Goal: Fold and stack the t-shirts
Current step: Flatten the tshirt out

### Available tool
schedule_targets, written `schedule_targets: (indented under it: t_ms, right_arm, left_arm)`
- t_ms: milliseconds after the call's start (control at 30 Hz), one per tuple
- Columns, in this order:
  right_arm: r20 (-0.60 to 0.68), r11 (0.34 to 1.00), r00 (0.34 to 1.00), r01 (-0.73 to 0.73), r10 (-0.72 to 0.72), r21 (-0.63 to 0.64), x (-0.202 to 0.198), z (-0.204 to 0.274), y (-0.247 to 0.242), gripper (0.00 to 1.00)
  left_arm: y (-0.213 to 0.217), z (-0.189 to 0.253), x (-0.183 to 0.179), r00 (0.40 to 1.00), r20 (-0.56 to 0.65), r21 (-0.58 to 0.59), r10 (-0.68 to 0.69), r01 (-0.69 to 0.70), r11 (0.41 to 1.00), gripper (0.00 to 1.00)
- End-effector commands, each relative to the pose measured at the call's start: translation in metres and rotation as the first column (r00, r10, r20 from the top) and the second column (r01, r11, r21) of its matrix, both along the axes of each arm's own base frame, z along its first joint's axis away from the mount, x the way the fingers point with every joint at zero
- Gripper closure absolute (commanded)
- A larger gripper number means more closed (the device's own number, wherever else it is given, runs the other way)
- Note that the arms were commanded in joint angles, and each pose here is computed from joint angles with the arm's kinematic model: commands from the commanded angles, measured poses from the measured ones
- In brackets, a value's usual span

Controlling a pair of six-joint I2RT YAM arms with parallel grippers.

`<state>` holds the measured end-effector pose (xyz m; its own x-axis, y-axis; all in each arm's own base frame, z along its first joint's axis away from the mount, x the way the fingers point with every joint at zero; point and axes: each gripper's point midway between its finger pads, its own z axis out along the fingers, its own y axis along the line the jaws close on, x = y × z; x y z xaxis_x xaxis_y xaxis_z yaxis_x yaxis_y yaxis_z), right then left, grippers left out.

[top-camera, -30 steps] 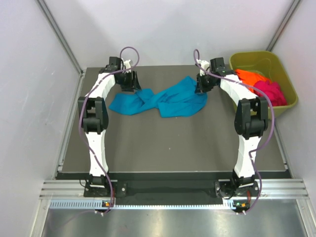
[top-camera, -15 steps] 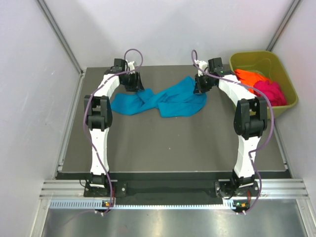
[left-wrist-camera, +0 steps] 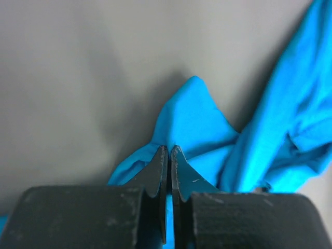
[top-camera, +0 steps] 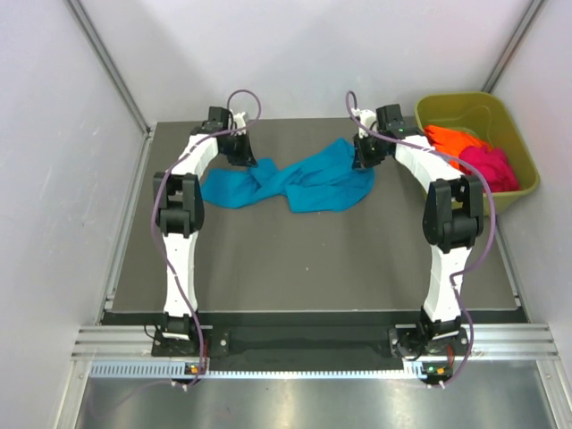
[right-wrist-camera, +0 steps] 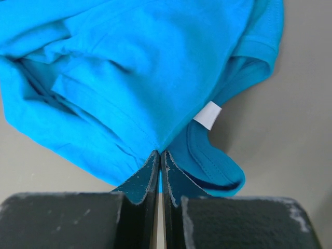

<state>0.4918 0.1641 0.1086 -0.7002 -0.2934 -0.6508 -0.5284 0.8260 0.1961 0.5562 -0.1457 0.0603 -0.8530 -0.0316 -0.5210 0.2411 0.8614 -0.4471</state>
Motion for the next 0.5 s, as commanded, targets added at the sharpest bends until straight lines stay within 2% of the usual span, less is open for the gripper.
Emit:
schedule_targets:
  t_ms: [0, 67, 100, 200, 300, 367, 400, 467]
  right_arm:
    - [0.17, 1.0, 0.985, 0.019, -0.018, -0.003, 0.016, 0.061, 0.0, 1.0]
    - [0.182, 0.999, 0.983, 0.031, -0.028, -0.012, 0.015, 0.066, -0.003, 1.0]
    - [0.183, 0.999, 0.983, 0.035, -0.031, -0.015, 0.014, 0.067, -0.004, 1.0]
    - [0.195, 0.999, 0.98, 0.04, -0.034, -0.028, 0.009, 0.071, -0.008, 1.0]
    - [0.189, 0.999, 0.981, 0.037, -0.032, -0.024, 0.002, 0.073, -0.01, 1.0]
    - [0.178, 1.0, 0.984, 0.025, -0.023, -0.006, -0.007, 0.076, -0.007, 1.0]
    - [0.16, 1.0, 0.987, 0.019, -0.018, -0.003, -0.012, 0.071, -0.007, 1.0]
    - [0.155, 1.0, 0.988, 0.011, -0.012, 0.012, -0.02, 0.075, -0.005, 1.0]
  left_arm:
    - [0.008, 0.125, 0.003, 0.969, 0.249, -0.012, 0.002, 0.0, 1.0, 1.0]
    - [0.012, 0.144, -0.008, 0.962, 0.272, -0.013, 0.002, 0.002, 1.0, 1.0]
    - [0.013, 0.171, -0.016, 0.949, 0.316, -0.014, 0.002, 0.002, 1.0, 1.0]
    - [0.015, 0.193, -0.038, 0.942, 0.336, -0.009, -0.014, 0.018, 1.0, 1.0]
    - [0.016, 0.224, -0.079, 0.94, 0.341, -0.019, -0.027, 0.035, 0.999, 1.0]
    - [0.014, 0.204, -0.106, 0.967, 0.252, -0.03, -0.045, 0.054, 0.998, 1.0]
    - [0.014, 0.209, -0.121, 0.968, 0.247, -0.032, -0.051, 0.061, 0.998, 1.0]
    - [0.018, 0.177, -0.149, 0.991, 0.127, -0.024, -0.049, 0.052, 0.998, 1.0]
